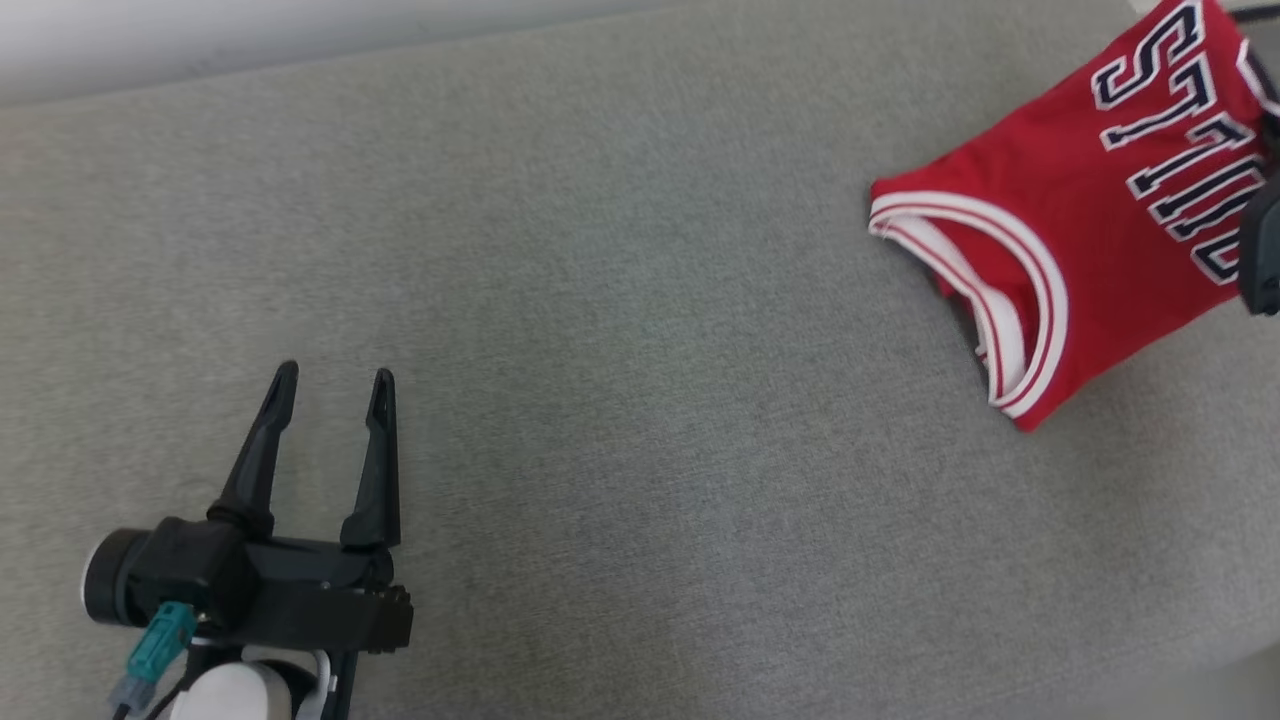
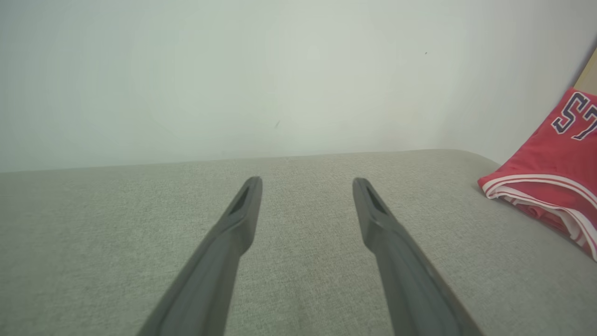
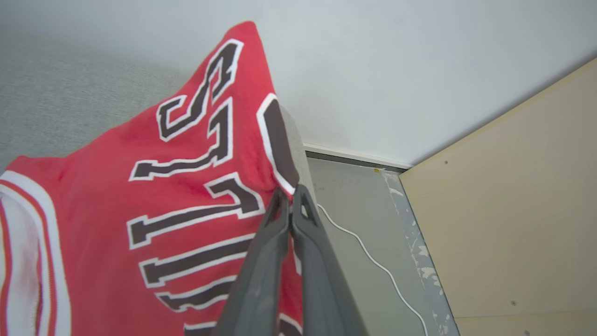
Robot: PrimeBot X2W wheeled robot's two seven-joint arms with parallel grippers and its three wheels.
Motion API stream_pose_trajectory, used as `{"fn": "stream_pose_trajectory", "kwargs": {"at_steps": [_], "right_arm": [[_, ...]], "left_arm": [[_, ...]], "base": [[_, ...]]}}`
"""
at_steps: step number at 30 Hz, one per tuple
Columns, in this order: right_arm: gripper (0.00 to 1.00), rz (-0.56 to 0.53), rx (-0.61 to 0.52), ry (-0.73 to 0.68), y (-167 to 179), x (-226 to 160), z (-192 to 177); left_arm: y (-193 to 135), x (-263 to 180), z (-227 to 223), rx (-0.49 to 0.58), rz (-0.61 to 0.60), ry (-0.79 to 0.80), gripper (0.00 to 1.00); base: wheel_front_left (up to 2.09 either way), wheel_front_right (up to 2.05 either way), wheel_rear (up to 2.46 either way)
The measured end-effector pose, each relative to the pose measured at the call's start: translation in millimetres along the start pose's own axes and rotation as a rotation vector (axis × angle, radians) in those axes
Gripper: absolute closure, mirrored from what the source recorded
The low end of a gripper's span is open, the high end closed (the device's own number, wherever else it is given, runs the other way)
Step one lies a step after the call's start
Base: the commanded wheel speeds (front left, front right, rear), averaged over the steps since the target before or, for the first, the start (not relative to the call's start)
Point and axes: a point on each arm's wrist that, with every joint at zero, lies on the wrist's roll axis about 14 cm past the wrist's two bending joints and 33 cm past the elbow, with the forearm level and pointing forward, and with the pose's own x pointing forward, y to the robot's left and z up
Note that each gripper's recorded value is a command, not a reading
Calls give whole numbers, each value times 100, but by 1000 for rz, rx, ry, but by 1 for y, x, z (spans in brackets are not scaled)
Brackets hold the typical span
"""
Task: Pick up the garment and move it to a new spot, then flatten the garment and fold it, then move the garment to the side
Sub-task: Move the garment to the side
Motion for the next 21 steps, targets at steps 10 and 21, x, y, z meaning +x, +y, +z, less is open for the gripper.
{"fn": "stream_pose_trajectory", "kwargs": {"at_steps": [10,21], "right_arm": [[100,-115,-27,33,-35,5,-30],[0,-134,-36,28,-28,0,-41]], "left_arm": [[-21,29,-33,-26,-91,33,0],[-22,29,-40,-33,-97,54,0]], "base": [[0,0,0],[0,0,0]]}}
